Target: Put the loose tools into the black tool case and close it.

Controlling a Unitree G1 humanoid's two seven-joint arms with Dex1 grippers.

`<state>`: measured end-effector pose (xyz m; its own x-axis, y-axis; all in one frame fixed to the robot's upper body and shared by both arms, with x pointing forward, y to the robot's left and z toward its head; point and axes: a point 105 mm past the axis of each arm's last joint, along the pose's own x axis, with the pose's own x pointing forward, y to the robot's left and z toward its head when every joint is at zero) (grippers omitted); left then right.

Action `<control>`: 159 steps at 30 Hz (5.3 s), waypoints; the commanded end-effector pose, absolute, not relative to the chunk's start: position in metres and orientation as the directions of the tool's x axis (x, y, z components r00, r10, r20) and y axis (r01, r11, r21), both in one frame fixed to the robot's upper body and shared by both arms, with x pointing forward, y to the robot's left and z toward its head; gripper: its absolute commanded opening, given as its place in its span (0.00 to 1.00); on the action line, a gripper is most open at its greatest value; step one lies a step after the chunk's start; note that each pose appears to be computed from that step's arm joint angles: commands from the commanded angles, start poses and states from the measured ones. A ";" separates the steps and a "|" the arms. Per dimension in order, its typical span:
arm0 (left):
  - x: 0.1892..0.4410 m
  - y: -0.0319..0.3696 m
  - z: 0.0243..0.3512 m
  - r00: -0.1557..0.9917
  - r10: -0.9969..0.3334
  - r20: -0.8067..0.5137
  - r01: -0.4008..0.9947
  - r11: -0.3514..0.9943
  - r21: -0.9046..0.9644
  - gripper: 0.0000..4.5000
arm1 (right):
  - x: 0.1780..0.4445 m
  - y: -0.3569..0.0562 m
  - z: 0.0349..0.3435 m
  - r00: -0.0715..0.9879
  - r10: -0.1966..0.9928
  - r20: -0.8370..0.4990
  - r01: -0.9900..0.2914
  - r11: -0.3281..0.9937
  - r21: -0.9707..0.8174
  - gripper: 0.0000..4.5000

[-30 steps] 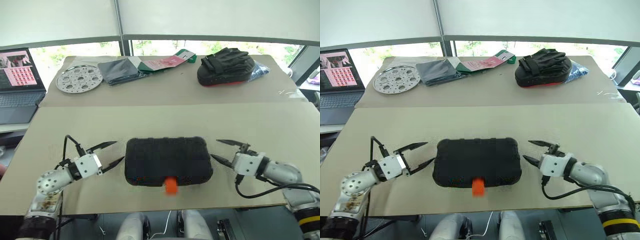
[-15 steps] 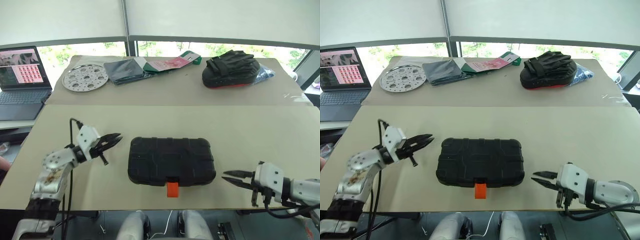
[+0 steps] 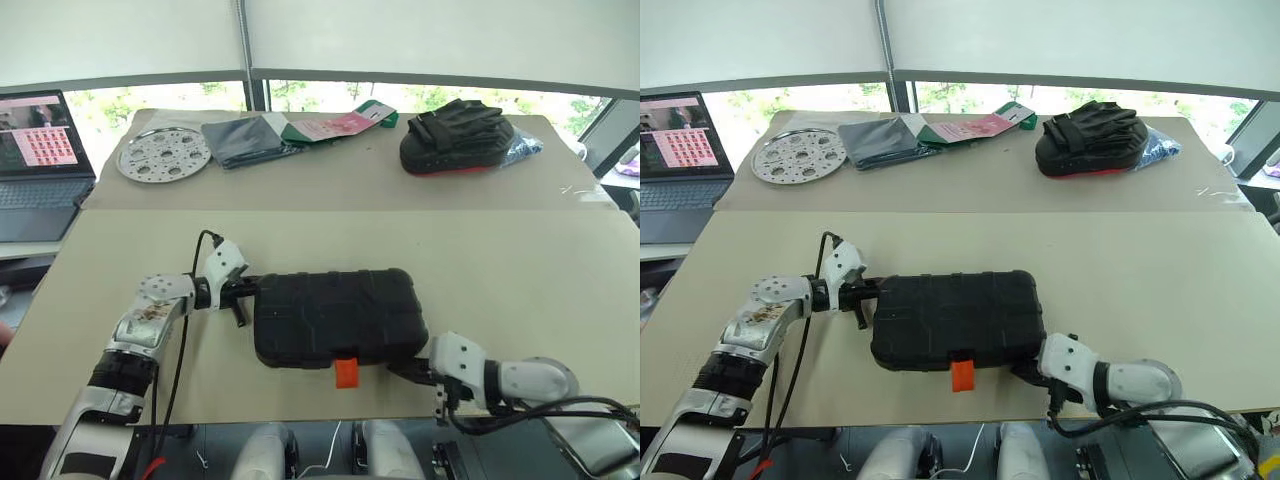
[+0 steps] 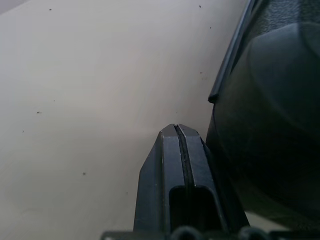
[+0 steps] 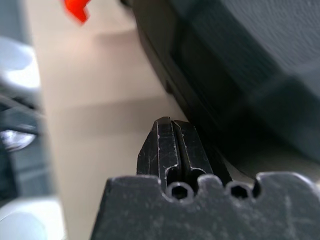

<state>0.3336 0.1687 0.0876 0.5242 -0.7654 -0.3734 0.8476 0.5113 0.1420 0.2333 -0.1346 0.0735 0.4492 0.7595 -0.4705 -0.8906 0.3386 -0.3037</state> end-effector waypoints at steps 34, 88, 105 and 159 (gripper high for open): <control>0.329 0.086 0.142 0.324 -0.910 -0.258 0.943 0.287 0.170 0.00 | 0.247 -0.124 0.115 0.340 0.828 -0.446 -0.939 0.276 -0.204 0.01; 0.321 0.092 0.118 0.341 -0.885 -0.318 0.940 0.317 0.125 0.00 | 0.268 -0.110 0.129 0.337 0.869 -0.363 -0.932 0.251 -0.263 0.01; 0.321 0.091 0.112 0.335 -0.884 -0.325 0.942 0.313 0.120 0.00 | 0.264 -0.114 0.139 0.316 0.875 -0.367 -0.941 0.240 -0.237 0.01; 0.308 0.103 0.073 0.296 -0.833 -0.468 0.945 0.327 0.016 0.00 | 0.294 -0.080 0.120 0.385 0.875 -0.292 -0.898 0.282 -0.339 0.01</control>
<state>0.3190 0.0917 0.1263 0.3347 -0.8871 -0.3179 0.9419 0.3048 0.1411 0.2895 -0.0923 0.0929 0.3700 0.8451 -0.3858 -0.9248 0.2953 -0.2400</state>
